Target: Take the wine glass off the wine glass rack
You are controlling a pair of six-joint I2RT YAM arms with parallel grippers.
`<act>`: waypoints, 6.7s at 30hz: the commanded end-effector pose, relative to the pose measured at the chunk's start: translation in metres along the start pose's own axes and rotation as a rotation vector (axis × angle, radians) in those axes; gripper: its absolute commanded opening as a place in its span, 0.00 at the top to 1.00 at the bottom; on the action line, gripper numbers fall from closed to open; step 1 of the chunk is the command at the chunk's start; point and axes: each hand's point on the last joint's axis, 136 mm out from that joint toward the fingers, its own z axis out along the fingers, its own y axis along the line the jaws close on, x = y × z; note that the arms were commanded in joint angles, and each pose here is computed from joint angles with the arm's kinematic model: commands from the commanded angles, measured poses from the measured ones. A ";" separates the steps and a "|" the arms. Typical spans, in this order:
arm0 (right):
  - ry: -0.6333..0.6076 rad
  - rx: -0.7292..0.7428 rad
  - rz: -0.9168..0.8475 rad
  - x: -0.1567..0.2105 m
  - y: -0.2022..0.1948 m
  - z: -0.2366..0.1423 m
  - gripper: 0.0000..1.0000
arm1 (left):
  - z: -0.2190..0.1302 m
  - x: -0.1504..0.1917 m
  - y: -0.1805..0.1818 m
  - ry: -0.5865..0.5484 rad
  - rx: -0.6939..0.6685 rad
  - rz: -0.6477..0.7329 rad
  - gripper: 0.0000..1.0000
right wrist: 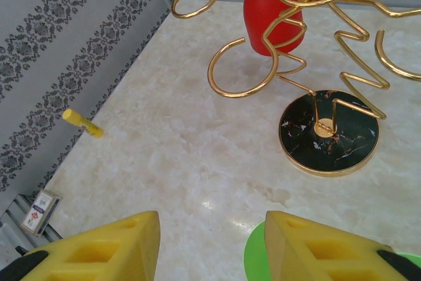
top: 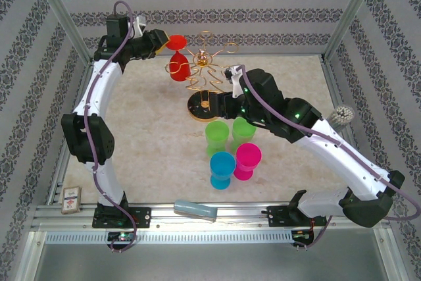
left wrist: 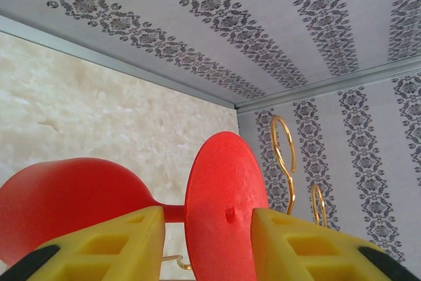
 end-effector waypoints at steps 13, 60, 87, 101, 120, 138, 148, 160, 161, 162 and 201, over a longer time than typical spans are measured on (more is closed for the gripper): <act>-0.019 -0.011 0.035 -0.002 -0.002 -0.003 0.54 | 0.004 -0.001 -0.021 -0.005 0.055 0.038 0.69; -0.024 -0.038 0.055 -0.007 0.005 -0.001 0.54 | -0.007 0.001 -0.066 0.049 0.223 -0.057 1.00; -0.031 -0.037 0.063 -0.005 0.003 -0.002 0.54 | -0.003 0.022 -0.083 0.114 0.236 -0.022 1.00; -0.038 -0.041 0.066 -0.008 0.004 -0.004 0.54 | 0.015 0.003 -0.078 0.093 0.205 -0.010 1.00; -0.040 -0.044 0.064 -0.011 0.006 -0.003 0.54 | 0.000 -0.053 -0.051 -0.005 0.143 -0.013 1.00; -0.047 -0.077 0.083 -0.010 0.011 -0.004 0.54 | -0.090 -0.055 -0.018 -0.104 0.086 -0.009 1.00; -0.042 -0.097 0.082 -0.006 0.013 -0.008 0.54 | -0.139 0.020 0.013 -0.073 -0.038 0.012 1.00; -0.018 -0.128 0.096 0.010 0.011 -0.014 0.54 | -0.184 0.129 0.054 0.025 -0.270 0.090 1.00; -0.018 -0.132 0.099 0.011 0.011 -0.014 0.54 | -0.188 0.133 0.055 0.025 -0.287 0.108 1.00; -0.018 -0.134 0.104 0.013 0.011 -0.015 0.54 | -0.191 0.137 0.055 0.021 -0.302 0.129 1.00; -0.132 -0.057 0.131 0.035 -0.026 -0.065 0.54 | -0.145 0.242 0.088 0.174 -1.187 1.663 1.00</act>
